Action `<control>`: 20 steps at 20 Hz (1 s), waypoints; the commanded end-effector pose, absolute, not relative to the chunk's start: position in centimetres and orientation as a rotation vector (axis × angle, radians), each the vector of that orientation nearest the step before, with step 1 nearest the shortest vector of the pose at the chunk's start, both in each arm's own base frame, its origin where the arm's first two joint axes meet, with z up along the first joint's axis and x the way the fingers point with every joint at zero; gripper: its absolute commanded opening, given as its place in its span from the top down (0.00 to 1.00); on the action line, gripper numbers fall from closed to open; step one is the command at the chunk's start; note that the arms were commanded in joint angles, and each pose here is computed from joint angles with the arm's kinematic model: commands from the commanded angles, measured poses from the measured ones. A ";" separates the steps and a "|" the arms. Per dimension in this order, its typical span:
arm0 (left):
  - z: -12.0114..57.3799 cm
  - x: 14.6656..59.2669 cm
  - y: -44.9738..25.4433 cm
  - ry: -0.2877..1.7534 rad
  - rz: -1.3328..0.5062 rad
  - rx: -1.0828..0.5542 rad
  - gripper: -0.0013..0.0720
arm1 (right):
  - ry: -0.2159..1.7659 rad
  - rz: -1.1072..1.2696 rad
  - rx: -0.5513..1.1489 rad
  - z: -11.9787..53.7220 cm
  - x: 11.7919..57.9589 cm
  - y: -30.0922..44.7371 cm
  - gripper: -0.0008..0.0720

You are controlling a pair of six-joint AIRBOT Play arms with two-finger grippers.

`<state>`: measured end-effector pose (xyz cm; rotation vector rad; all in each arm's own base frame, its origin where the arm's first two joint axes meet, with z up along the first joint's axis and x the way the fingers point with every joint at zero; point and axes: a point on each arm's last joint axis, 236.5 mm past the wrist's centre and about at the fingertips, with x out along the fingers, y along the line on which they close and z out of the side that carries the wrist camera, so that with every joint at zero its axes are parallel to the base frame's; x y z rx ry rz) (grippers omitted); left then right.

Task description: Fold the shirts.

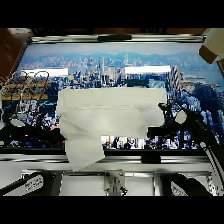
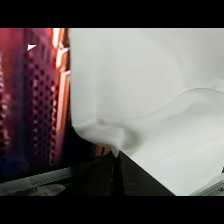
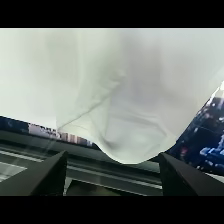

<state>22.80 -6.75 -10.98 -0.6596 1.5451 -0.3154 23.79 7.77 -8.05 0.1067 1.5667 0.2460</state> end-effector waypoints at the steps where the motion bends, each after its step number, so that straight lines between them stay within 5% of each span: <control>1: -10.9 22.6 -6.9 1.553 -0.322 -0.664 0.94 | 1.493 0.226 0.078 -7.8 25.5 8.4 0.04; 4: -10.9 22.7 -6.9 1.551 -0.321 -0.664 0.94 | 1.348 0.193 0.228 -6.8 29.3 10.1 0.04; 9: -10.9 22.6 -6.9 1.552 -0.321 -0.664 0.94 | 1.414 0.186 0.300 -9.1 29.1 11.1 0.04; 10: -10.9 22.6 -6.9 1.552 -0.321 -0.664 0.94 | 1.413 0.187 0.331 -9.3 29.3 11.6 0.11; 12: -10.9 22.6 -6.9 1.552 -0.321 -0.664 0.94 | 1.417 0.188 0.385 -9.5 29.5 12.3 0.41; 15: -10.9 22.6 -6.9 1.552 -0.321 -0.664 0.94 | 1.408 0.177 0.391 -9.4 29.9 12.2 0.93; 20: -10.8 22.5 -7.0 1.558 -0.327 -0.666 0.94 | 1.270 0.136 0.199 -6.0 34.7 9.2 0.94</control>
